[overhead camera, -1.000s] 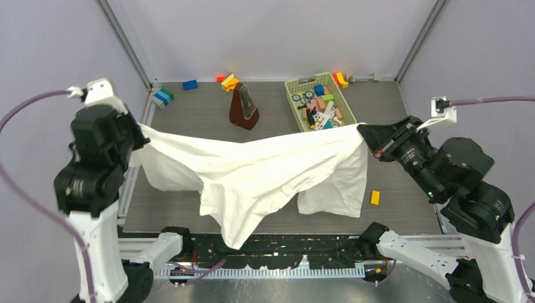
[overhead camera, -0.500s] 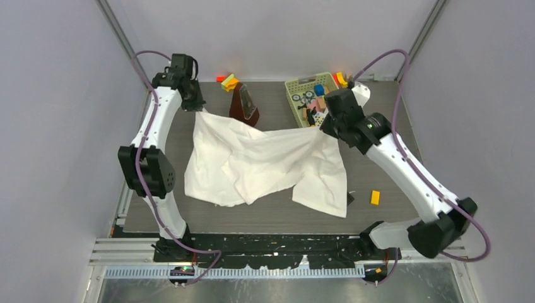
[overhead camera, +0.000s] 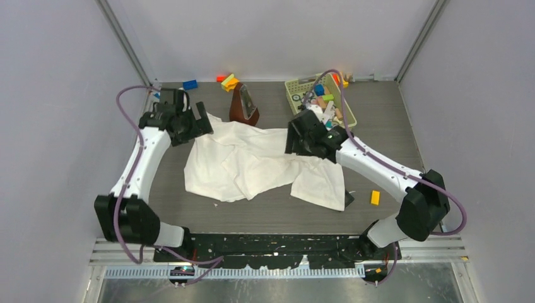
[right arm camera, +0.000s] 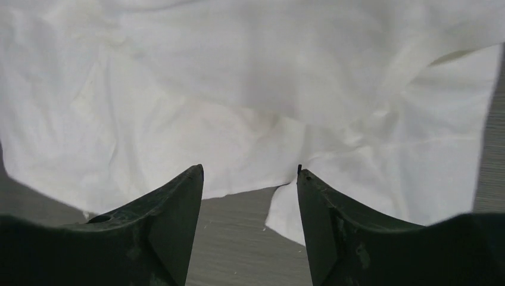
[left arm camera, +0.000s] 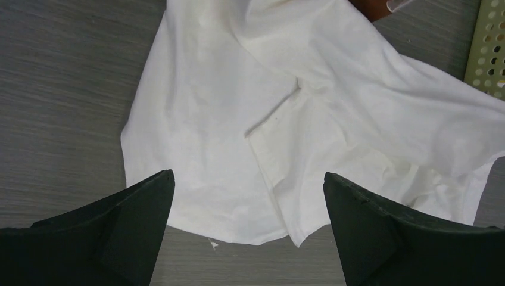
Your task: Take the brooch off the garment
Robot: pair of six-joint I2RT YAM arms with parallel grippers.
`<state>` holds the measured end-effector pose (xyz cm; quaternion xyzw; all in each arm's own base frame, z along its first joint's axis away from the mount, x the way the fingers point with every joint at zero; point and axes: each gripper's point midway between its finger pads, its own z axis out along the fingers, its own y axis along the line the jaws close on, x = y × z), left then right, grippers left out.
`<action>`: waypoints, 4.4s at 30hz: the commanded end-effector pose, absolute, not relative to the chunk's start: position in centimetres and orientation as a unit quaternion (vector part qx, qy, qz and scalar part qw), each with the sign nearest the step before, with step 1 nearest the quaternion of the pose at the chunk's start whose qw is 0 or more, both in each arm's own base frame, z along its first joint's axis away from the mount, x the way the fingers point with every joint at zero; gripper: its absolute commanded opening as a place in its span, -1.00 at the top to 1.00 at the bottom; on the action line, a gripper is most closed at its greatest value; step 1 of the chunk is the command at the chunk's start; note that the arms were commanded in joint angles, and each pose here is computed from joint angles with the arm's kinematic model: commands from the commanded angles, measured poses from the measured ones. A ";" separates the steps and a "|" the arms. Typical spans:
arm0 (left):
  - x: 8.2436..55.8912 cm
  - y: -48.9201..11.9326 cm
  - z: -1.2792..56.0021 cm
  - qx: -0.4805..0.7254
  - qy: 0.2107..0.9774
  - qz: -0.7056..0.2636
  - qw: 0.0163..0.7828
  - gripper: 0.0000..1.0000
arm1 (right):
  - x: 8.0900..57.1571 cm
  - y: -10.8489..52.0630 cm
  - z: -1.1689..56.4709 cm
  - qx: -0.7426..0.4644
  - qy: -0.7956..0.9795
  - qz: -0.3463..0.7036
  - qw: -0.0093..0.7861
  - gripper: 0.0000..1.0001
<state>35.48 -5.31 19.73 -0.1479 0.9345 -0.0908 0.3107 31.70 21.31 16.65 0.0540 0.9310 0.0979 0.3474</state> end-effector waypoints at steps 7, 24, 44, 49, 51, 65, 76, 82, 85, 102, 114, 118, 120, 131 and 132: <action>27.1 -6.9 16.2 -0.201 0.906 -0.178 0.328 -0.99 | 26.0 36.8 14.8 -0.126 0.892 0.255 0.353 -0.37; 22.9 -5.2 6.9 -0.361 0.900 -0.114 0.217 -0.64 | 24.5 44.3 6.2 -0.165 0.912 0.160 0.338 -0.23; 22.2 -4.4 1.7 -0.416 0.879 -0.093 0.213 0.03 | 25.7 42.1 12.4 -0.151 0.896 0.126 0.399 0.93; 23.5 -3.9 2.2 -0.403 0.878 -0.090 0.240 1.00 | 25.8 39.1 17.3 -0.131 0.880 0.136 0.435 0.94; 23.8 -3.2 3.3 -0.394 0.881 -0.073 0.251 1.00 | 26.7 37.0 19.2 -0.112 0.877 0.128 0.450 0.94; 21.0 2.2 15.6 -0.358 0.868 0.030 0.343 1.00 | 34.6 20.3 29.8 0.055 0.866 0.171 0.466 0.96; 19.9 7.5 23.3 -0.321 0.831 0.156 0.426 1.00 | 31.3 19.1 34.3 0.050 0.858 0.205 0.468 0.99; 19.3 10.3 24.3 -0.351 0.796 0.238 0.432 1.00 | 33.5 17.0 33.9 0.074 0.874 0.145 0.457 0.99; 19.9 10.8 24.1 -0.366 0.783 0.252 0.435 1.00 | 36.3 16.7 33.9 0.095 0.875 0.150 0.450 0.99; 24.0 9.0 20.0 -0.372 0.807 0.191 0.418 0.92 | 48.4 22.0 34.6 0.052 0.863 0.209 0.457 -0.29; 27.9 -2.3 20.2 -0.119 0.901 -0.085 0.408 -0.62 | 33.3 24.7 18.6 0.003 0.923 0.192 0.335 -0.47; 27.6 -7.7 20.3 -0.059 0.884 -0.221 0.408 -0.58 | 29.1 25.8 14.7 -0.013 0.931 0.190 0.311 -0.29; 28.0 -8.6 19.4 -0.067 0.881 -0.240 0.403 -0.55 | 26.9 26.9 13.7 -0.027 0.931 0.195 0.307 -0.22; 32.8 -14.1 14.9 -0.044 0.891 -0.286 0.349 -0.55 | 20.3 29.8 8.2 -0.091 0.944 0.140 0.283 -0.02; 33.4 -14.4 14.5 -0.043 0.893 -0.285 0.344 -0.55 | 20.1 30.0 8.0 -0.094 0.944 0.136 0.284 0.01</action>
